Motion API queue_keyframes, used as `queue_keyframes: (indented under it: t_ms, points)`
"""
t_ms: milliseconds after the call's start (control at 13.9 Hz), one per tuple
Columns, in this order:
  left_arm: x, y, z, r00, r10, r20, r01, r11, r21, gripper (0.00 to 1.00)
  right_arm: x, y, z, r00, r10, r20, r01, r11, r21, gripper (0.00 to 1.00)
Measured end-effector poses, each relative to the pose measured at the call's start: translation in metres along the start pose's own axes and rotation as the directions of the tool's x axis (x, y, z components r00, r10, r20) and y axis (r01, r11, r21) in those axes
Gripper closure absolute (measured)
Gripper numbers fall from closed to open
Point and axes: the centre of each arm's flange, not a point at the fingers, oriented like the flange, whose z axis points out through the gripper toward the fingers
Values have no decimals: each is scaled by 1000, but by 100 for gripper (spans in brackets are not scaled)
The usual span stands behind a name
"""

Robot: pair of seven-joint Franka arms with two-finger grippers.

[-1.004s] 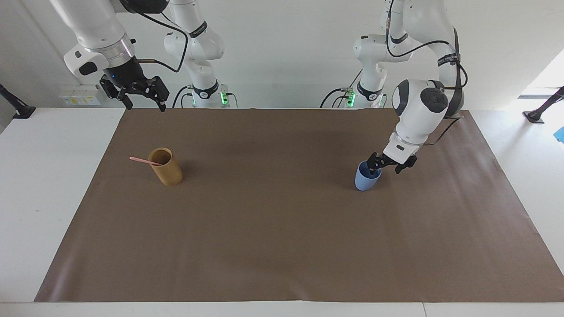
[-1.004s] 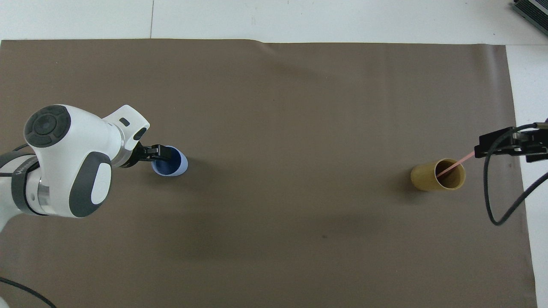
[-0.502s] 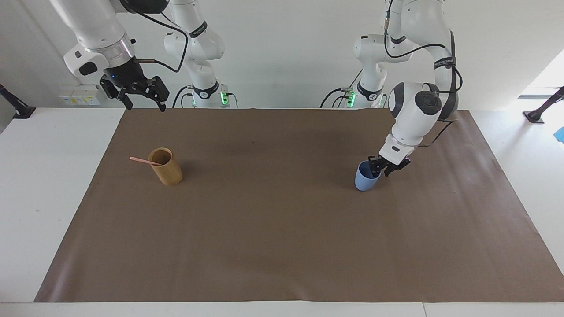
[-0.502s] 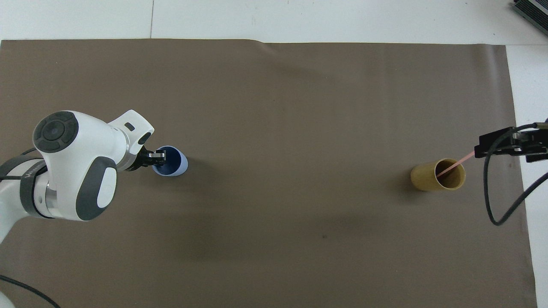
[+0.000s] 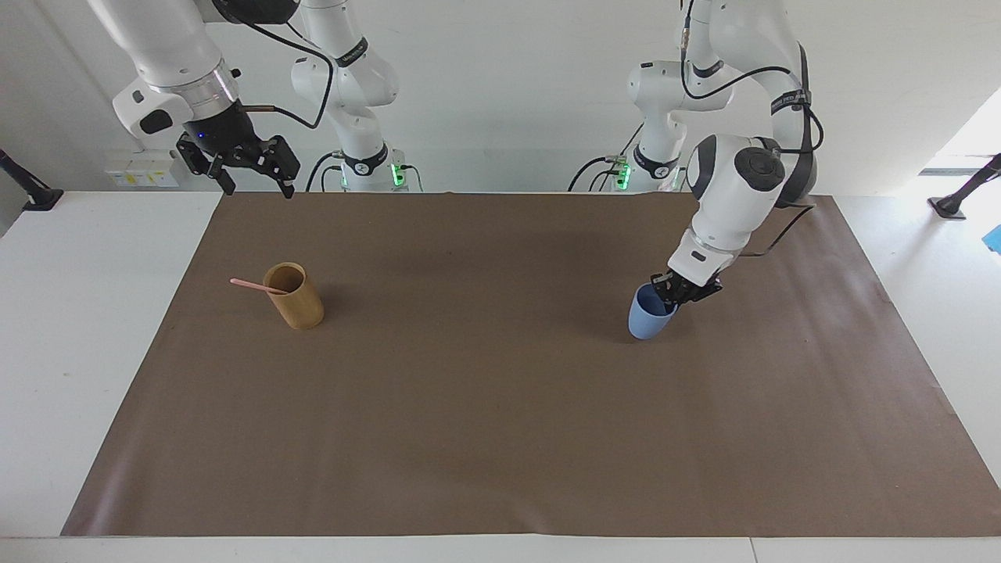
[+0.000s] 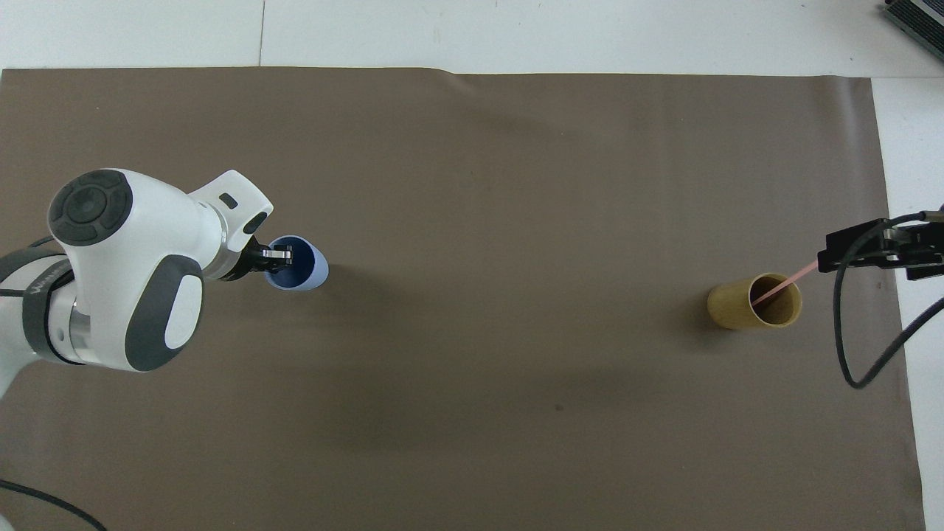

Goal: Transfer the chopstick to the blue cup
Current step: 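Slide the blue cup with the left gripper toward the table center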

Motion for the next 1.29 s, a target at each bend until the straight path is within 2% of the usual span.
queue_keyframes:
  t_ms: [143, 287, 502, 646, 932, 1291]
  points:
    - [-3, 42, -24, 1000, -1, -1, 1, 1000, -4, 95, 0, 0, 0, 1000, 0, 0, 0, 1000, 0, 0]
    - [-19, 96, -27, 1000, 1, -4, -1, 1000, -9, 95, 0, 0, 0, 1000, 0, 0, 0, 1000, 0, 0]
    - [-42, 170, -10, 1000, 6, 15, -6, 1000, -10, 95, 0, 0, 0, 1000, 0, 0, 0, 1000, 0, 0]
    - [-47, 201, 10, 999, 27, 30, -26, 1000, -9, 95, 0, 0, 0, 1000, 0, 0, 0, 1000, 0, 0]
    - [-38, 212, 35, 999, 34, 16, -34, 999, -10, 95, 0, 0, 0, 1000, 0, 0, 0, 1000, 0, 0]
    - [-27, 219, 46, 999, 45, -1, -45, 999, -7, 95, 2, 2, 0, 1000, -7, -16, 7, 1000, 1, 0]
